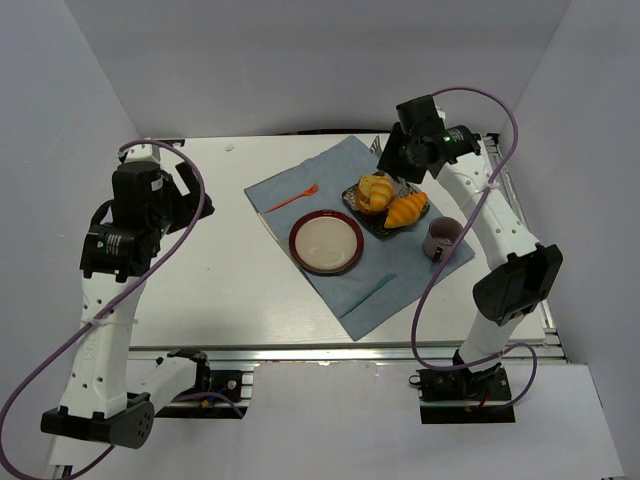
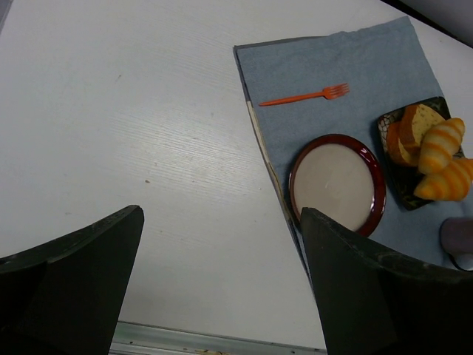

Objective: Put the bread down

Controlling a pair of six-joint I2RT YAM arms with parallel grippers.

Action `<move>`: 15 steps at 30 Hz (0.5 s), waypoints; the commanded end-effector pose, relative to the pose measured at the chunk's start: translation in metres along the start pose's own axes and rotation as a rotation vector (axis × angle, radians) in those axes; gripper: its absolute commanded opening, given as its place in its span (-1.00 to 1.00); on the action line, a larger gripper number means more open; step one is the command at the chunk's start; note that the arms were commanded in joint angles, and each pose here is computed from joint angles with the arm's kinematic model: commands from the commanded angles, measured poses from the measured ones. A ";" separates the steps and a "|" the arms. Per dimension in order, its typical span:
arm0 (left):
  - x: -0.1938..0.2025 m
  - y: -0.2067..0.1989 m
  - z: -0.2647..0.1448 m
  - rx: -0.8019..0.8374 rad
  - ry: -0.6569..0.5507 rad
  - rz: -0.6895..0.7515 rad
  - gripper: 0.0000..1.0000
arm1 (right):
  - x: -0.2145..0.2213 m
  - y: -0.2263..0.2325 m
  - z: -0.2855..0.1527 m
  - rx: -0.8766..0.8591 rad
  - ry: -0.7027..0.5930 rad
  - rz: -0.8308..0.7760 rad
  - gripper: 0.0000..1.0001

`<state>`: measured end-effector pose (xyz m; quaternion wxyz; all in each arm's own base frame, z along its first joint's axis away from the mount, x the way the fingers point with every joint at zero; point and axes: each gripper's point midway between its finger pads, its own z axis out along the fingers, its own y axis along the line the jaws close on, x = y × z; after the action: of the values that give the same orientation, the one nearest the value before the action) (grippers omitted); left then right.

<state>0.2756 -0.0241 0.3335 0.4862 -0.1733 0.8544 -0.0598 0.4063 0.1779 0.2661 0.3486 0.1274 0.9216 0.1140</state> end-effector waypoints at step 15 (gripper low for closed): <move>-0.009 -0.013 -0.032 0.046 -0.064 0.099 0.96 | 0.042 -0.011 0.024 0.115 0.035 0.078 0.21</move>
<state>0.2611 -0.0418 0.3453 0.5005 -0.1242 0.8544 -0.0635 0.3879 0.1793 0.2201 0.3109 0.1723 0.9318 0.0737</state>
